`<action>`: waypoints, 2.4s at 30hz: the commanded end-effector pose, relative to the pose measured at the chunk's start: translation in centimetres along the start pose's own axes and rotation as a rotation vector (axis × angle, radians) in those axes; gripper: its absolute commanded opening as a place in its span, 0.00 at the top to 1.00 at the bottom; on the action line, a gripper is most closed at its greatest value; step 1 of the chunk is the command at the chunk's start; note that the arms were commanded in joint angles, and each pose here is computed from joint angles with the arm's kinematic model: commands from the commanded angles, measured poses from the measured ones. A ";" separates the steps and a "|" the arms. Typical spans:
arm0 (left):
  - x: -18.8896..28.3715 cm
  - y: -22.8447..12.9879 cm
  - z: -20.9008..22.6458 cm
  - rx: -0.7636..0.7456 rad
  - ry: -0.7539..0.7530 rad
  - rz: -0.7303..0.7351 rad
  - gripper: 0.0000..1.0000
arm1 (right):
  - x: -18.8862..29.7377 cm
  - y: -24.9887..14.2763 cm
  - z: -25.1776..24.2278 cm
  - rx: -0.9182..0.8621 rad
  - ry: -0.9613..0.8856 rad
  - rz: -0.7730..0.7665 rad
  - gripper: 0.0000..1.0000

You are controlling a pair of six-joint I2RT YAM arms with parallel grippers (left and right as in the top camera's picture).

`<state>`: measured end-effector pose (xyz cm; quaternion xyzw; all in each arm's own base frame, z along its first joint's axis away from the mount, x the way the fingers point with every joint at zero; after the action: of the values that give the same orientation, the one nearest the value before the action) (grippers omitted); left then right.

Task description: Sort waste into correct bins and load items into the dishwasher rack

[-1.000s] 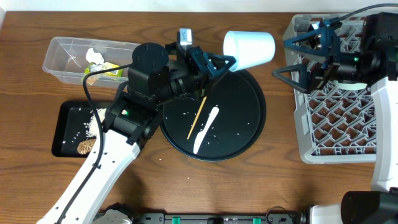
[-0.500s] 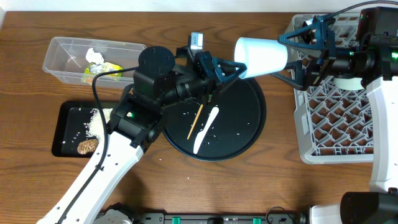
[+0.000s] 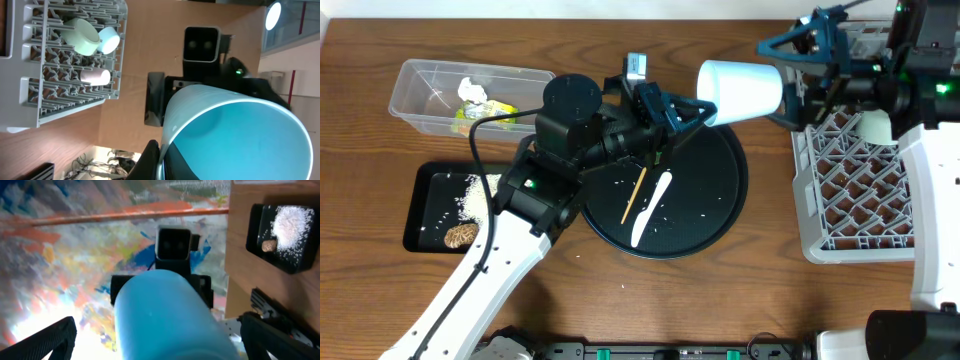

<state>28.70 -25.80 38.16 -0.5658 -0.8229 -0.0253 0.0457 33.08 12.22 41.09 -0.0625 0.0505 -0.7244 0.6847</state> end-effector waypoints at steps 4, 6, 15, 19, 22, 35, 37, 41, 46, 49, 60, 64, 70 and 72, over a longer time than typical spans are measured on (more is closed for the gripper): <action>-0.3 -0.1 -0.2 -0.005 -0.004 0.020 0.94 | -1.3 -0.8 0.9 -0.056 0.004 0.060 0.01; -0.3 -0.1 -0.2 -0.005 -0.004 0.020 0.94 | -1.6 -0.8 0.9 -0.049 0.003 0.067 0.01; -0.3 0.2 -0.5 -0.015 -0.017 0.003 0.94 | -2.4 -1.2 0.9 -0.048 -0.002 0.091 0.02; -0.2 0.5 -0.5 -0.016 -0.018 -0.008 0.94 | -3.0 -1.6 0.8 -0.047 -0.006 0.112 0.08; 0.0 0.8 -0.4 -0.015 -0.017 -0.017 0.94 | -3.4 -1.8 0.8 -0.042 -0.008 0.126 0.10; 0.8 2.2 -0.4 -0.010 -0.018 -0.050 0.94 | -3.3 -1.5 0.8 -0.022 -0.011 0.109 0.09; 0.9 2.3 -0.4 -0.010 -0.018 -0.050 0.94 | -3.3 -1.5 0.9 -0.012 -0.010 0.108 0.09; 1.0 2.2 -0.4 -0.010 -0.020 -0.036 0.94 | -2.9 -1.3 1.0 -0.005 -0.008 0.095 0.11; 1.0 2.2 -0.4 -0.010 -0.020 -0.035 0.94 | -2.8 -1.2 1.0 0.005 -0.007 0.089 0.20; 1.0 2.0 -0.4 -0.010 -0.022 -0.020 0.94 | -2.7 -1.0 0.9 0.008 -0.011 0.077 0.21; 1.1 1.8 -0.4 -0.006 -0.024 0.005 0.94 | -1.3 -0.3 1.0 0.011 -0.005 0.031 0.21; 1.4 2.1 -0.4 -0.004 -0.024 -0.001 0.94 | -1.2 -0.3 1.1 0.022 -0.002 0.032 0.21; 1.5 1.9 -0.5 -0.003 -0.028 0.017 0.94 | -1.2 -0.1 1.0 0.041 -0.005 0.023 0.21; 1.5 1.9 -0.5 -0.003 -0.028 0.017 0.94 | -1.2 -0.1 1.0 0.047 -0.005 0.024 0.21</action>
<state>30.11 -23.79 38.44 -0.5646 -0.8243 -0.0197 0.0359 33.27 13.91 41.74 -0.0666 0.0466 -0.7145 0.6949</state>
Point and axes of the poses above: each gripper's point midway between its finger pads, its own x axis back along the fingers, its own z axis along the line the jaws close on, y = z × x, the point moved 4 cm from there along x, back along the fingers, and after that the axes turned 5 degrees about -x, right-handed, at the moved point
